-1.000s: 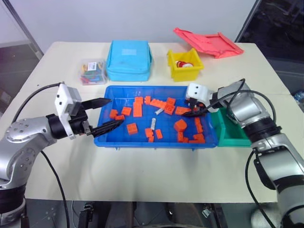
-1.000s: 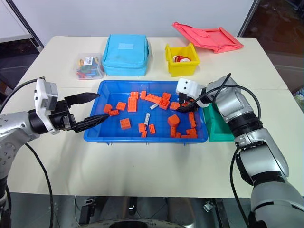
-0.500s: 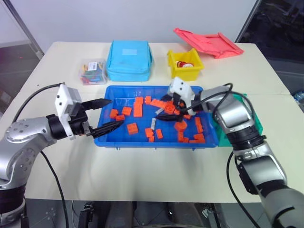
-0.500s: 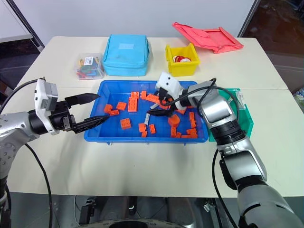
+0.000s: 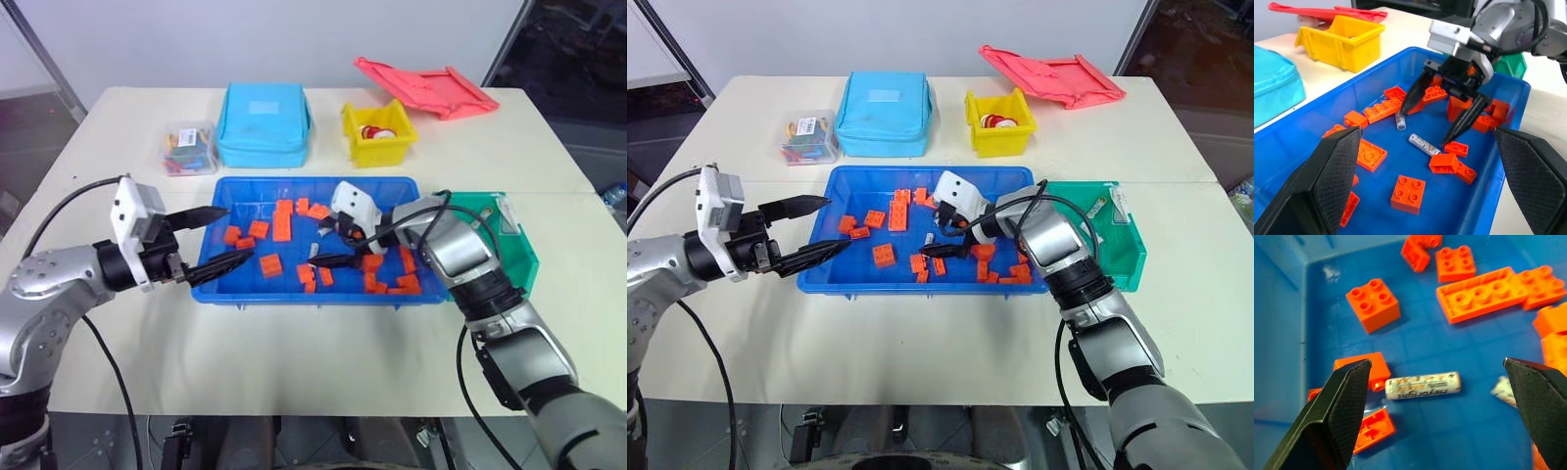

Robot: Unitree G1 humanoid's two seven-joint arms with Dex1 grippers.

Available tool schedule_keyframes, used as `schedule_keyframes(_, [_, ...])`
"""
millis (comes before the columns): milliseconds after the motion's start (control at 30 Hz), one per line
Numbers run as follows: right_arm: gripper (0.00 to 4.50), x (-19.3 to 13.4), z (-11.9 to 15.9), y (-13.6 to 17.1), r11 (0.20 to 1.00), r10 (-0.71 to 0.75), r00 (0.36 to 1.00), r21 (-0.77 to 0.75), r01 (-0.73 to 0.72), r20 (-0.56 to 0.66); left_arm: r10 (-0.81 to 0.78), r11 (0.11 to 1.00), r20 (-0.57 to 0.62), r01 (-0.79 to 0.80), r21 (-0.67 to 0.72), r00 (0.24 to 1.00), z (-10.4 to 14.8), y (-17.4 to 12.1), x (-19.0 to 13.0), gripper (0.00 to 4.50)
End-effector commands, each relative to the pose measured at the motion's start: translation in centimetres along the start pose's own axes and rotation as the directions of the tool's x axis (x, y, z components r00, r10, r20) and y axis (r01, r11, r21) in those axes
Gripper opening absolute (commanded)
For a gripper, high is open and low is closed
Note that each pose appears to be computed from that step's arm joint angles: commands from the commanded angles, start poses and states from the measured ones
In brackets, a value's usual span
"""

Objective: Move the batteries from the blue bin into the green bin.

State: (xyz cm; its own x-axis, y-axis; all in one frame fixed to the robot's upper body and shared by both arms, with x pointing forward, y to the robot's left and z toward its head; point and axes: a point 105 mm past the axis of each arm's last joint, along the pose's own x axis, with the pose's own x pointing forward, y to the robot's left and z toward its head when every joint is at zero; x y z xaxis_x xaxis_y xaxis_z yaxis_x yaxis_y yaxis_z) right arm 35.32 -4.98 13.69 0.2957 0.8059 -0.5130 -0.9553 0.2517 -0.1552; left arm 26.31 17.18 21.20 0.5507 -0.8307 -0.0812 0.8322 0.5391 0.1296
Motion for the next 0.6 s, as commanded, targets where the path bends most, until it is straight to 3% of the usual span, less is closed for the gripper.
schedule_keyframes(33, [4.45,0.4,0.2,0.6,0.999,0.029,1.000,-0.030,-0.029,0.005,0.009,0.998,0.014,-0.009,0.057,1.000,1.4,-0.1,-0.5,4.50])
schedule_keyframes(600, [4.45,2.5,-2.2,0.1,0.998,0.031,0.997,-0.051,-0.034,-0.065,0.027,0.998,0.019,-0.028,0.061,0.999,1.5,-0.2,-0.5,4.50])
